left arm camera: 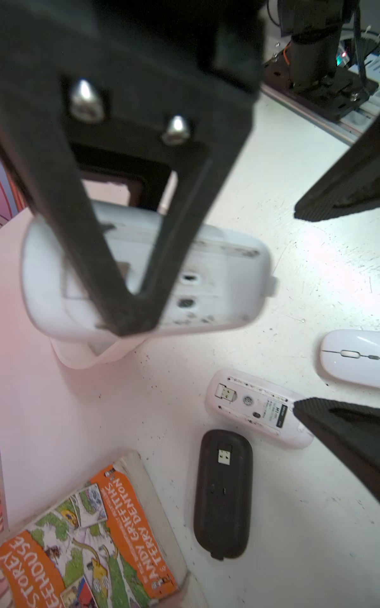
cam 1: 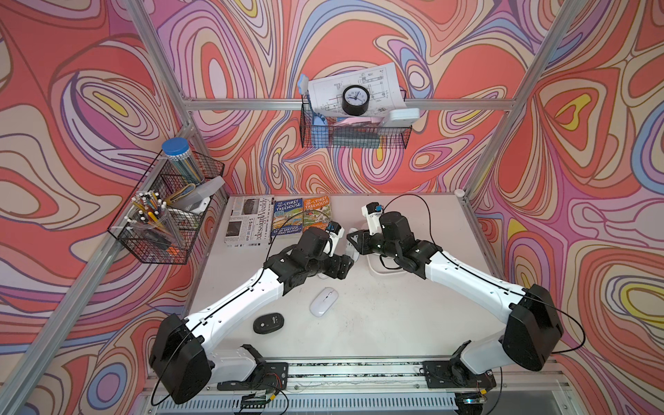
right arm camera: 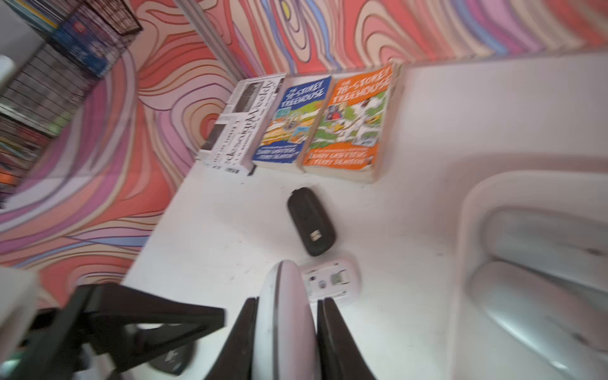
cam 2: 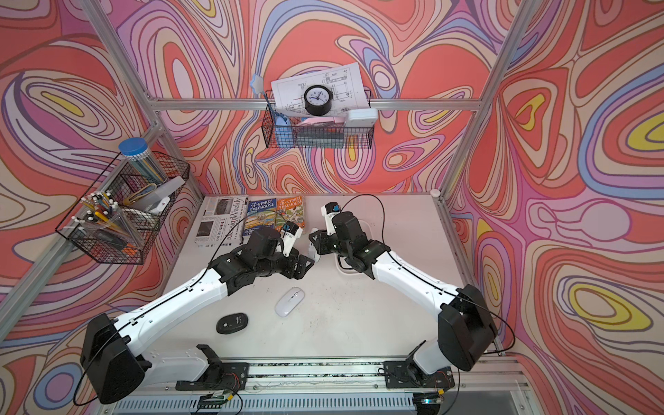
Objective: Put the mouse in the storage box
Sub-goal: Pick up the mouse from the center of the board, then place the mouse in the storage box.
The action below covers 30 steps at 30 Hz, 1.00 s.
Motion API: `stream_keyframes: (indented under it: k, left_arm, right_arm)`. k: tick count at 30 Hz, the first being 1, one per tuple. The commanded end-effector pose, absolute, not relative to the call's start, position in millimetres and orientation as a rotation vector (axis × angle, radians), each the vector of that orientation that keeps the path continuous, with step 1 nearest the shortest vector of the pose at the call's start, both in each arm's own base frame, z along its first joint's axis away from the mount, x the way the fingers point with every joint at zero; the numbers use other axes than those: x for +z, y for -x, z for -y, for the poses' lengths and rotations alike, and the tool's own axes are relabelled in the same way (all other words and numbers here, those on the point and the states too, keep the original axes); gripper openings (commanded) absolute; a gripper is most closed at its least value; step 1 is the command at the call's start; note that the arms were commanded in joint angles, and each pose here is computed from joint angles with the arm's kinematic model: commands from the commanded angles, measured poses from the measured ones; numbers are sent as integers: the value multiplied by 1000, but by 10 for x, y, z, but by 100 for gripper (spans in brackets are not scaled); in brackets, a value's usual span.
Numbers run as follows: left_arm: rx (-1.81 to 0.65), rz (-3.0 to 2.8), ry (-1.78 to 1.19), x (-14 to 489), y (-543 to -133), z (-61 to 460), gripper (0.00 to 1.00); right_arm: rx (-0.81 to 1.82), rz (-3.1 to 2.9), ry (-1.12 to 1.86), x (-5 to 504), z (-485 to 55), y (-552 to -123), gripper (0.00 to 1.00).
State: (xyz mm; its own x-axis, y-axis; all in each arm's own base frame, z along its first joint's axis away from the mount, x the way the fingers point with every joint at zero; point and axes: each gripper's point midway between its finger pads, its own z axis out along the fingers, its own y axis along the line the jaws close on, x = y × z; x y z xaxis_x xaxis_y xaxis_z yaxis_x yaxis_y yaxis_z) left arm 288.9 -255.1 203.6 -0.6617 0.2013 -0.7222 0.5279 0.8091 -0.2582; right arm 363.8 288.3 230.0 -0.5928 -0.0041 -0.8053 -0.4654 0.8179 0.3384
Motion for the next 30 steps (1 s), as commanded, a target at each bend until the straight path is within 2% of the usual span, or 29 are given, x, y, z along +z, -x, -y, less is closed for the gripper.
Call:
stream_keyframes:
  k: [1,9,21,30]
  left_arm:
    - [-481,-2302,-451,1962,-2917,2330,83]
    - [-452,-2333,-295,1813,-2974,2049,83]
    - [-448,-2359,-242,1746,-3012,1948,84]
    - [-441,-2363,-240,1730,-3020,1941,84]
  right_arm:
    - [204,-2076,461,2154,-2372,-3801,19]
    - [-163,-2038,570,1582,-1945,-3830,15]
    - [-151,-2068,605,1087,-1957,-4052,13]
    - [-249,-2034,670,995,-1966,-4289,13]
